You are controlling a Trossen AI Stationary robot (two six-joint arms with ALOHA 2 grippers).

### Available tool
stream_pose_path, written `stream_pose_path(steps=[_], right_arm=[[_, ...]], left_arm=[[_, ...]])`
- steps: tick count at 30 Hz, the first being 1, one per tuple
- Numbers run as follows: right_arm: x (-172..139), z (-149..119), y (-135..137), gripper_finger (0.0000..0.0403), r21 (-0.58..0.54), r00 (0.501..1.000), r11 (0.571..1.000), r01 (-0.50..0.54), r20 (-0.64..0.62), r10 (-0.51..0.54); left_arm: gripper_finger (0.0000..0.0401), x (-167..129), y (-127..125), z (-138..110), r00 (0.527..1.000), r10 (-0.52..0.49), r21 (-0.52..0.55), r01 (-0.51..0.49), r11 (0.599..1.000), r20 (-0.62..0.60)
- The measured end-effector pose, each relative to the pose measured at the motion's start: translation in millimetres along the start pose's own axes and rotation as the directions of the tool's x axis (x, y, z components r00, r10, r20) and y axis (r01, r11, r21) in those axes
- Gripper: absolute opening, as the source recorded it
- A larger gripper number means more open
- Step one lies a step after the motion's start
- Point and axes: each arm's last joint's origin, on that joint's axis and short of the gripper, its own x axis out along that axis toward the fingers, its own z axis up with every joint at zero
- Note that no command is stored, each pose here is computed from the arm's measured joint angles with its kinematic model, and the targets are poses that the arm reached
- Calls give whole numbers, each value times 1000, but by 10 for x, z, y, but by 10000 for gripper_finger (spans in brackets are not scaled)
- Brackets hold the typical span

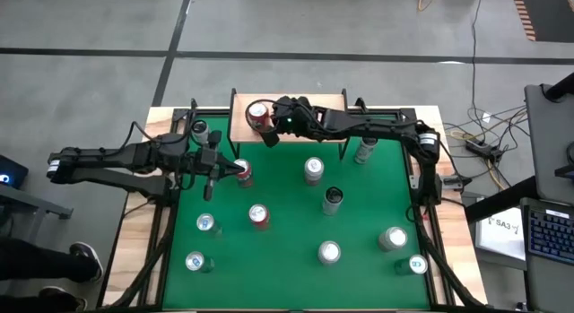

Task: Place canned beverage on shelf
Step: Put the bottom orange soda can on the shelf

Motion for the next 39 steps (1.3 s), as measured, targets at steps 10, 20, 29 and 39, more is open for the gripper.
stream_pose_path(steps=[10, 20, 29, 39], right_arm=[[52, 32, -27, 9, -55, 999, 998, 1, 52, 2], [301, -36, -14, 9, -140, 994, 990, 8, 106, 7], [322, -36, -38, 9, -156, 994, 988, 15, 106, 2], [250, 35, 18, 9, -99, 989, 994, -50, 135, 63]], left_arm=[[0, 7, 0, -2, 1000, 0, 0, 0, 1000, -2], [0, -1, 2, 13, 1000, 2, 1, -2, 1000, 14], [0, -10, 2, 17, 1000, 2, -1, -2, 1000, 17], [0, -183, 62, 65, 975, 215, 20, -216, 976, 57]])
